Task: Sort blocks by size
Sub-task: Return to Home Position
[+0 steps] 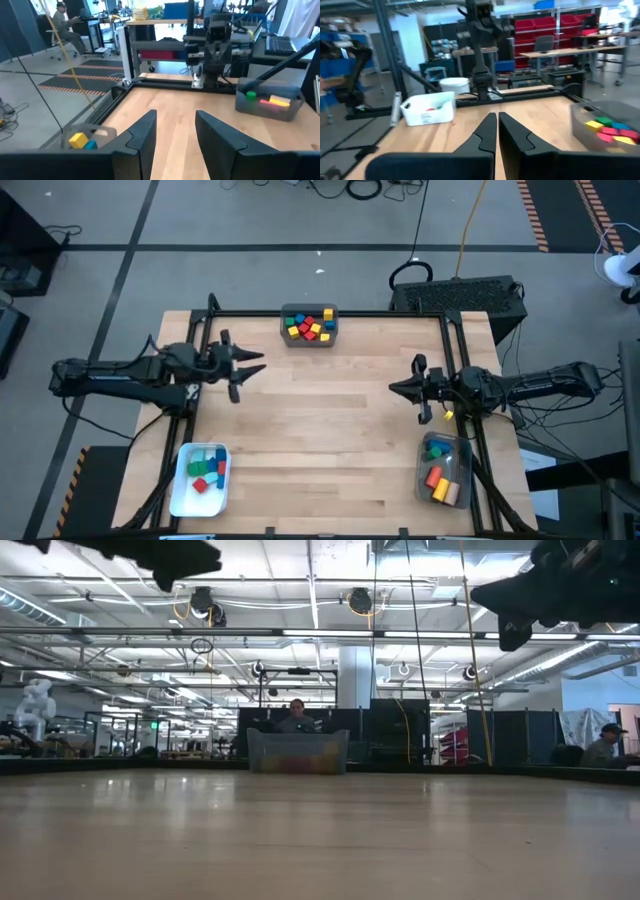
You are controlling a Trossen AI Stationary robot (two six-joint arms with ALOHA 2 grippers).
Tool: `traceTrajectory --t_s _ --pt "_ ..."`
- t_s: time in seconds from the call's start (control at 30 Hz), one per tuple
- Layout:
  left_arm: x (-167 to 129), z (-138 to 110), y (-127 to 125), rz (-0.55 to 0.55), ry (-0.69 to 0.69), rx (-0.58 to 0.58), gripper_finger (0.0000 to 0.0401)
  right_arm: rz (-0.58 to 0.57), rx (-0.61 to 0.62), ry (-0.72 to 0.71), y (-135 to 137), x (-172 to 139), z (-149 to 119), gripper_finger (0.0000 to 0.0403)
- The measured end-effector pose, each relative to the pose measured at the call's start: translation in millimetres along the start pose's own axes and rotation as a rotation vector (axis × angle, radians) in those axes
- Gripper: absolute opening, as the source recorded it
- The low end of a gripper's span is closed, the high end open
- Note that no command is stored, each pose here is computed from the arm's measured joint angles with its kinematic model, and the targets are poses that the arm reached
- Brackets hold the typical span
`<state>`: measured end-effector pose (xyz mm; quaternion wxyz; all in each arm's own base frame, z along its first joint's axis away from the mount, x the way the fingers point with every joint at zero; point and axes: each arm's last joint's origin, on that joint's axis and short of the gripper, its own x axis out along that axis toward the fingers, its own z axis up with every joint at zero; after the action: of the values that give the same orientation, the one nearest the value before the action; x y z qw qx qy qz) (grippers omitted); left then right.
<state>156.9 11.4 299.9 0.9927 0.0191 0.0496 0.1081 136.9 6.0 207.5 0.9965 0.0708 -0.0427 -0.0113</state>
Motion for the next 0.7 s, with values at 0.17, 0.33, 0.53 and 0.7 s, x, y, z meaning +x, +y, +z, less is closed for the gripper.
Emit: traceTrajectory --t_s 0.17,0.33,0.53,0.7 --pt "-8 -25 -2 0.011 0.015 -0.02 0.0138 0.042 0.015 -0.015 1 6 0 0.0002" --pt "-11 -49 -4 0.004 0.018 -0.045 0.0138 0.041 0.001 -0.011 1 11 -2 0.0002" --pt "-18 -67 -3 0.004 0.028 -0.076 0.0138 0.032 -0.003 0.039 1 16 -10 0.0002" --pt "-28 -69 -1 0.004 0.028 -0.093 0.0138 0.036 -0.001 0.011 1 18 -8 0.0002"
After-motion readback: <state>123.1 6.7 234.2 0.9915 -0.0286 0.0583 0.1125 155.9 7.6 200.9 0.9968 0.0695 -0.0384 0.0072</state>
